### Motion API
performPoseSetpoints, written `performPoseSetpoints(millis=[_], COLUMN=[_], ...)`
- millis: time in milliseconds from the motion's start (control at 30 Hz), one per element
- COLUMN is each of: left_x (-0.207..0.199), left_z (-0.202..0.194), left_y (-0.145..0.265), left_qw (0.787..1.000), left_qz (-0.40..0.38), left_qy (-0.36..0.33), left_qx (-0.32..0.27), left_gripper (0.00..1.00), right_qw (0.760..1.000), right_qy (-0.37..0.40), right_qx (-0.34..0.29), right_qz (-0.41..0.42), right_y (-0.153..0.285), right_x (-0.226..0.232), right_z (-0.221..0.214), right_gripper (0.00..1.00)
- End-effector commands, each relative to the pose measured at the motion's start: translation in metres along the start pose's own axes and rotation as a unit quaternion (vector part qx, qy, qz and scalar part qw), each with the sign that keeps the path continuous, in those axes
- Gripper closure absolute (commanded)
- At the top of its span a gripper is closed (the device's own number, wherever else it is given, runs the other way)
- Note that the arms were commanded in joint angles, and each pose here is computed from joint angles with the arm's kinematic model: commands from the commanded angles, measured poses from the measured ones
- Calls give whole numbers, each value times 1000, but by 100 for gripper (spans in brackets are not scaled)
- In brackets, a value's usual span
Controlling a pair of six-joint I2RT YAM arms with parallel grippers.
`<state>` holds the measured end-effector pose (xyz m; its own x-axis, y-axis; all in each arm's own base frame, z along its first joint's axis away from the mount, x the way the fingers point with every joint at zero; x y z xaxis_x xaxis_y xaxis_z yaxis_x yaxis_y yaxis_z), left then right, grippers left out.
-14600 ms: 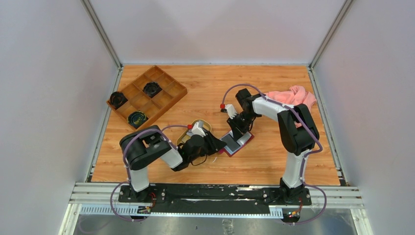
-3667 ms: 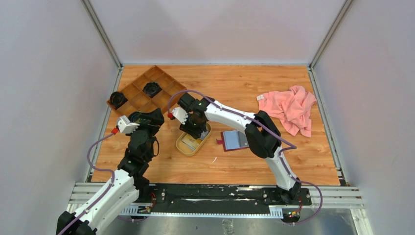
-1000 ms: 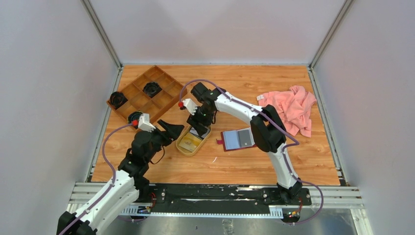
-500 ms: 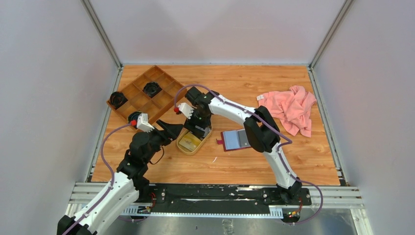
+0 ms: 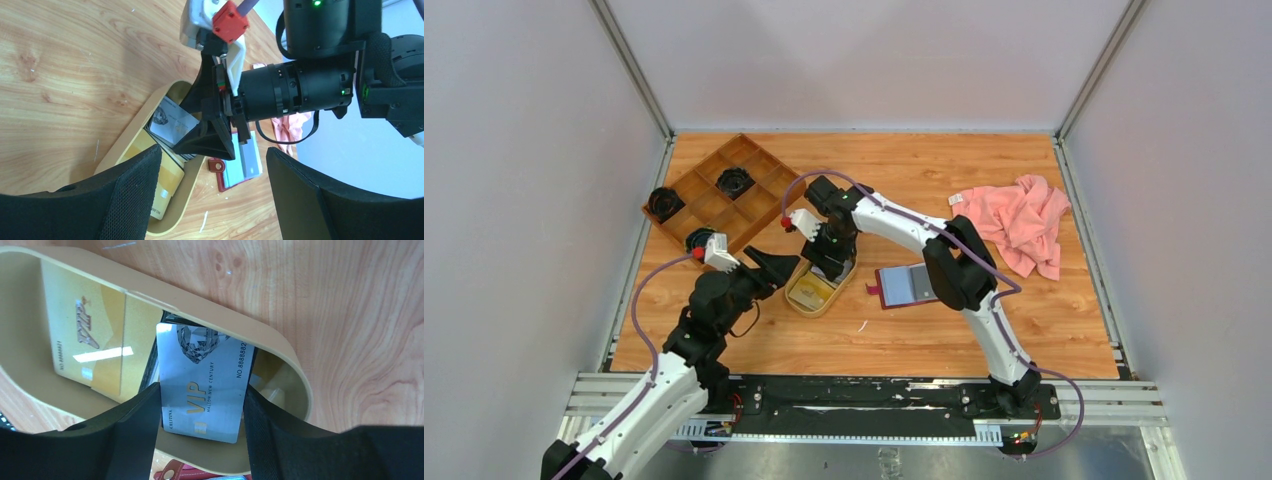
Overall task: Put the credit cards into the card holder
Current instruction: Pick up the credit card from the storage box.
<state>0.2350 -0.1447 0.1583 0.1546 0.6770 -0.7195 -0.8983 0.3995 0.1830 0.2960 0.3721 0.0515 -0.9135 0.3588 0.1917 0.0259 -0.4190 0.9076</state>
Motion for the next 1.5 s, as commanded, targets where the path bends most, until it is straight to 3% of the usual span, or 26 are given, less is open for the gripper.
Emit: performPoseSetpoints(millis=[0, 200, 733, 1067, 1467], left_x=[3, 0, 3, 0, 5], left_z=[-5, -3, -12, -19, -12], left_y=[0, -5, -20, -44, -51], left_qw=[1000, 1000, 999, 994, 991], left_qz=[0, 3, 19, 20, 41], left_qy=[14, 16, 31, 87, 129], left_qx=[7, 10, 40, 56, 19], left_gripper=[21, 21, 25, 23, 28], right_qw=[998, 991, 964, 956, 946], right_qy=[-11, -29, -103, -113, -123], right_qx=[-42, -63, -79, -86, -93], right_qz=[52, 116, 233, 256, 286], right_y=[30, 35, 29, 35, 39], right_x=[17, 27, 29, 32, 37], right_z=[15, 18, 15, 16, 17], right_gripper=[68, 74, 71, 71, 72])
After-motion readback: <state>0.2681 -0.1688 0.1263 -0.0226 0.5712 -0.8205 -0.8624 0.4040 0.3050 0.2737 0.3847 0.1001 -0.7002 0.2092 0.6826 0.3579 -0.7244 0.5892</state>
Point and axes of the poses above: each gripper's point midway between its finger pads, its own y axis back along the fingers, its own x axis along the line the jaws close on, z = x × y, the point moved 1 cm from there along y, back along the fingers, and after that the axes turned 8 degrees about -y, right-handed, at the moved point
